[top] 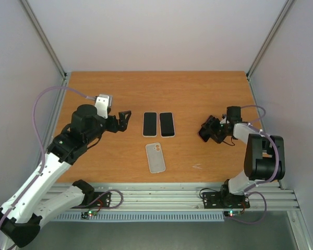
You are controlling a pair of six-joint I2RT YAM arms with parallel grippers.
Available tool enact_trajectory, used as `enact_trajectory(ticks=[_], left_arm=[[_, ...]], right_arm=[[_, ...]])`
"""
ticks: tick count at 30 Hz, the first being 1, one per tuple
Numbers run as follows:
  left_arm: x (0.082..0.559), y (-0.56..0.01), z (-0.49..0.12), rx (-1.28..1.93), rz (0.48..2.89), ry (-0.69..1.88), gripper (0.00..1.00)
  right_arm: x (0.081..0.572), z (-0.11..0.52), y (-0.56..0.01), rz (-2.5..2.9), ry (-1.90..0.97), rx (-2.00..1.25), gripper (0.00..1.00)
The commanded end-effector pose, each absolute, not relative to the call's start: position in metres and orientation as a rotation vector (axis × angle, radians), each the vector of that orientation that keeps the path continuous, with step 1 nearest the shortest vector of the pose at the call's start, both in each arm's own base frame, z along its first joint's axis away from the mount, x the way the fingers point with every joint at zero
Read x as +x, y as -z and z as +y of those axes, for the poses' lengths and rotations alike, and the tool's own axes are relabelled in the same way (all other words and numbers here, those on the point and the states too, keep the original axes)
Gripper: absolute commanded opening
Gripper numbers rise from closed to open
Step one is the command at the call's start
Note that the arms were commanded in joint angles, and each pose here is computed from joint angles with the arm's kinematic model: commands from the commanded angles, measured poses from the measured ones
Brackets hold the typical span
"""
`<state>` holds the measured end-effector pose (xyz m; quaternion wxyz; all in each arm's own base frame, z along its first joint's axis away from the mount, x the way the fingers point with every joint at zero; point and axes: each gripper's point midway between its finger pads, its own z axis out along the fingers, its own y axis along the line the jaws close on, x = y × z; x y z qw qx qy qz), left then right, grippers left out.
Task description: Put the phone into the phone case
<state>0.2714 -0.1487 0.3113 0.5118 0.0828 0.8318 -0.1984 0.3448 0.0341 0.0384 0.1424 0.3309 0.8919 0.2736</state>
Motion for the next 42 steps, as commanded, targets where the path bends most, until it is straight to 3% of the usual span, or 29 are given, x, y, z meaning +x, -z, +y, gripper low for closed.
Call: enact_trajectory(ticks=[1, 11, 29, 34, 42], left_arm=[[0.265, -0.309, -0.187, 0.144, 1.968, 0.795, 0.99], [0.249, -0.261, -0.249, 0.185, 1.919, 0.849, 0.99], [0.222, -0.237, -0.378, 0.327, 1.75, 0.99, 0.99], [0.219, -0.227, -0.405, 0.387, 1.722, 0.995, 0.96], [0.223, -0.214, -0.431, 0.4, 1.692, 1.034, 0.83]], right_arm=[[0.343, 0.07, -0.056, 2.467, -1.035, 0.954, 0.6], [0.319, 0.115, -0.111, 2.358, -1.21, 0.814, 0.59], [0.264, 0.142, -0.186, 2.197, -1.37, 0.657, 0.59], [0.254, 0.144, -0.2, 2.163, -1.414, 0.635, 0.59], [0.243, 0.144, -0.21, 2.136, -1.443, 0.616, 0.59]])
